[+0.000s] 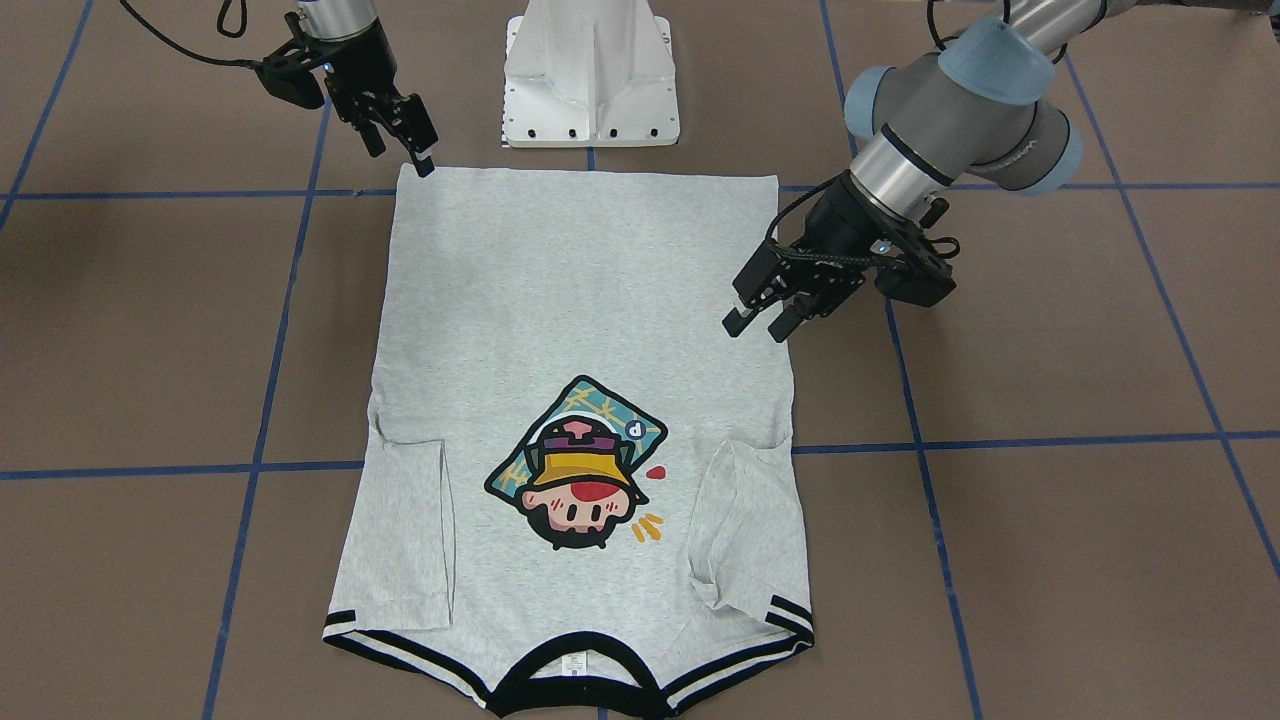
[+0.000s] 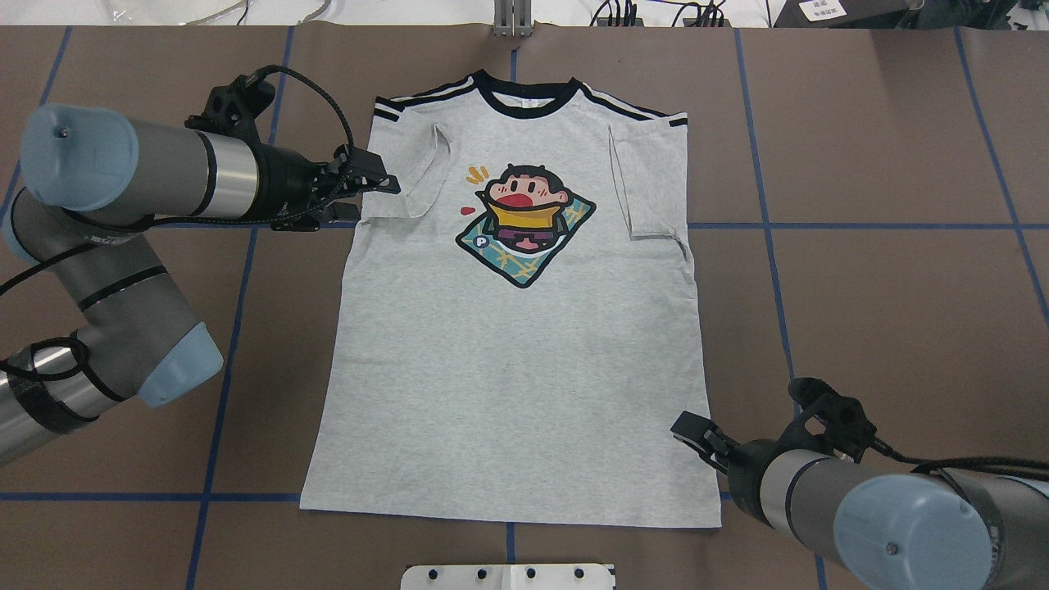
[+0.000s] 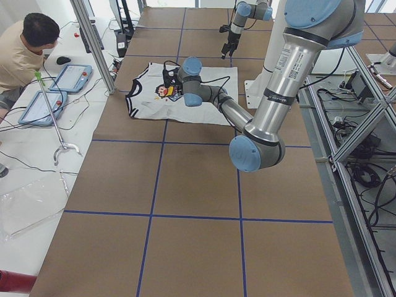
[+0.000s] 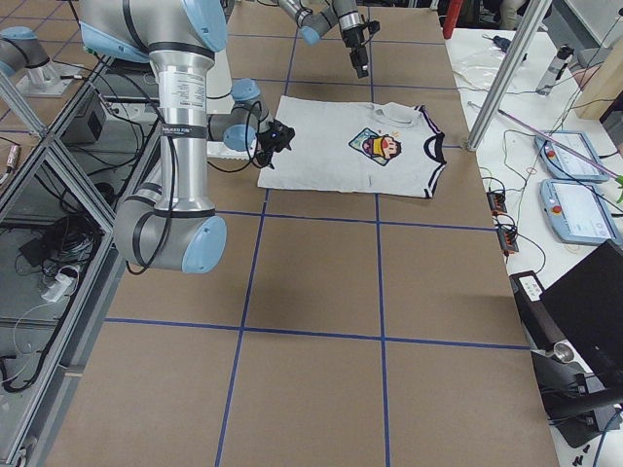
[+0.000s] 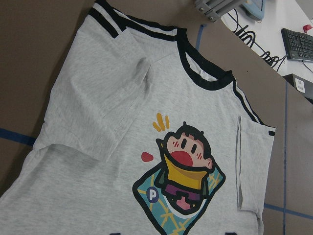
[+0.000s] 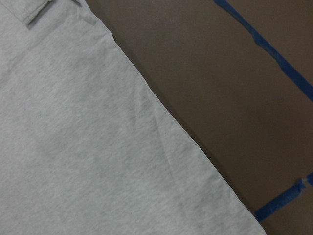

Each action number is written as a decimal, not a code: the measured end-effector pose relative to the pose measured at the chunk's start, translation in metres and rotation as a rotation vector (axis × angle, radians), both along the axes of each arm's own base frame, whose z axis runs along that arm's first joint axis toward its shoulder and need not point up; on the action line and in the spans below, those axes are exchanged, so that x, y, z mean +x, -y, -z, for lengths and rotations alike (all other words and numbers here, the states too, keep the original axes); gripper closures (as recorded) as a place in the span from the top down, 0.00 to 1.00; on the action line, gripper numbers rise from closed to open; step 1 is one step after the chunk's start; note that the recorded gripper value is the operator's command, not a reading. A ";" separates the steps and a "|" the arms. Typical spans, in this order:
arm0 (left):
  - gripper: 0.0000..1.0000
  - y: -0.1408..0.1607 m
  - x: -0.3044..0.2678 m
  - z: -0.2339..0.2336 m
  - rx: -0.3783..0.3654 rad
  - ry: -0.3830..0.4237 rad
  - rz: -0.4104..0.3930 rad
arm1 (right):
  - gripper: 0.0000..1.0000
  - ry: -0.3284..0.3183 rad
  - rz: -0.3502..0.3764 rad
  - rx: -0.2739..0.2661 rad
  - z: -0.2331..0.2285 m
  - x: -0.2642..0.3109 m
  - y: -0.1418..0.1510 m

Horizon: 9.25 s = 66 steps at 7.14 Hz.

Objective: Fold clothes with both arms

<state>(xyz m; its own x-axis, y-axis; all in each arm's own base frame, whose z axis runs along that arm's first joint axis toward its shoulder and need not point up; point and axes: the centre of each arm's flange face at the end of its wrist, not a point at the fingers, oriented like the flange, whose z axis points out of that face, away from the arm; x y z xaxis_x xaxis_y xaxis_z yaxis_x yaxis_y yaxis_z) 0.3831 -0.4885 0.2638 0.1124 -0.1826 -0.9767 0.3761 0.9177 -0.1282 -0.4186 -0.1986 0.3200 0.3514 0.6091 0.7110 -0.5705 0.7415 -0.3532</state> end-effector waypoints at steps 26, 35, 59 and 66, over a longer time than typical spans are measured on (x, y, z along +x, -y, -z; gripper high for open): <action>0.76 -0.011 -0.006 -0.011 -0.038 -0.004 0.003 | 0.00 -0.102 0.057 -0.109 -0.045 -0.048 -0.051; 0.67 -0.305 0.053 -0.096 -0.501 0.174 -0.038 | 0.00 -0.053 0.037 -0.121 -0.023 -0.030 -0.036; 0.00 -0.310 0.083 -0.118 -0.511 0.313 0.003 | 0.00 -0.056 0.036 -0.121 -0.022 -0.030 -0.036; 0.00 -0.322 0.019 -0.008 -0.510 0.122 -0.062 | 0.00 -0.057 0.102 -0.147 0.039 0.023 -0.077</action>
<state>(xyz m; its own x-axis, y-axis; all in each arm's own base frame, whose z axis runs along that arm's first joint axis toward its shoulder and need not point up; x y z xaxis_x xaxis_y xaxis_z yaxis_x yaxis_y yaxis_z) 0.4025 -0.1662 0.2716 0.2449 -0.6206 -0.7449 0.3634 0.7711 -0.5229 -0.3953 -0.1211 0.2811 0.4543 0.6643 0.5936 -0.5172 0.7392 -0.4314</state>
